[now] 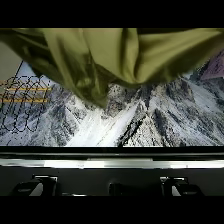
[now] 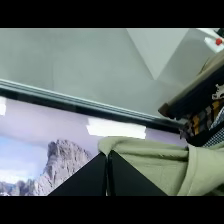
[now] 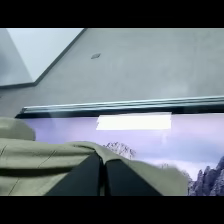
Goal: Fold the clothes and pants, and hang the long-sleeved shirts on hangers.
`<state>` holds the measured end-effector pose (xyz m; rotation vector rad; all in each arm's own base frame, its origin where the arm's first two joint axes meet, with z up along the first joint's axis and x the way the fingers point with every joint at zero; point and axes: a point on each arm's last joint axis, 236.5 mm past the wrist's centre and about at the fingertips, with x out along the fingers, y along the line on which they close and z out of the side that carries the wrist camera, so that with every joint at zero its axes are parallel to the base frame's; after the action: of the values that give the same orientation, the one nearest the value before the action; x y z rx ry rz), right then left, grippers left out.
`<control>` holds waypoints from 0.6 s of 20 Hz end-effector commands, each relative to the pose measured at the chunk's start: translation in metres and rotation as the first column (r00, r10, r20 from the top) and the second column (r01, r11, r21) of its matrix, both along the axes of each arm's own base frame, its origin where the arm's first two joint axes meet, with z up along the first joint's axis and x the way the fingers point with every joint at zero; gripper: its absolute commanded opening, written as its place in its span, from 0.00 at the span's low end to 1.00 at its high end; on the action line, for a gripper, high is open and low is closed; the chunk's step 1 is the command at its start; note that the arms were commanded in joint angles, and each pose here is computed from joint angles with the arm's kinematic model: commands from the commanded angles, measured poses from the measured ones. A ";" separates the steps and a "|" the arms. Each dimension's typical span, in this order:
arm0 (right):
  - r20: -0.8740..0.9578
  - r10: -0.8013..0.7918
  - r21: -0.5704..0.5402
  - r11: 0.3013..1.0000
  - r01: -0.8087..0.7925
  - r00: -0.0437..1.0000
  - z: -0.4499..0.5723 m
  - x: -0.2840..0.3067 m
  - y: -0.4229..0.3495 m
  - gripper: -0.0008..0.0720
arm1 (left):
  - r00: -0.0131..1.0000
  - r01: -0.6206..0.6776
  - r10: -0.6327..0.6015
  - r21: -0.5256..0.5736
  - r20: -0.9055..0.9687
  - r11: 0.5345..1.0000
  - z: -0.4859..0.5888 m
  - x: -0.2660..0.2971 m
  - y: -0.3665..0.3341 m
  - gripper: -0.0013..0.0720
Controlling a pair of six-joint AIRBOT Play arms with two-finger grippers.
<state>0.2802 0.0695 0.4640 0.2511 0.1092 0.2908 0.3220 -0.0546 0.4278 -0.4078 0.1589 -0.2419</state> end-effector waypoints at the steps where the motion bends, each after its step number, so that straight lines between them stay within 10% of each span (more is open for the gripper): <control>1: 0.053 -0.118 -0.018 0.993 0.119 0.992 0.015 -0.067 -0.027 0.05 | 0.992 -0.123 0.122 0.026 0.023 0.992 0.015 -0.072 0.023 0.04; 7: -0.337 -0.074 0.038 0.995 0.092 0.938 -0.072 -0.002 -0.016 0.05 | 0.952 -0.004 -0.001 -0.016 -0.307 1.000 -0.091 -0.045 -0.003 0.04; 12: -0.782 0.057 0.031 0.998 -0.052 0.621 -0.241 0.106 0.009 0.05 | 0.731 0.069 -0.120 -0.102 -0.672 0.992 -0.284 0.004 -0.040 0.04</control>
<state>0.3496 0.0636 0.3120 0.3644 0.7043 0.1775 0.3147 -0.0708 0.2392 -0.4944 0.6953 -0.1756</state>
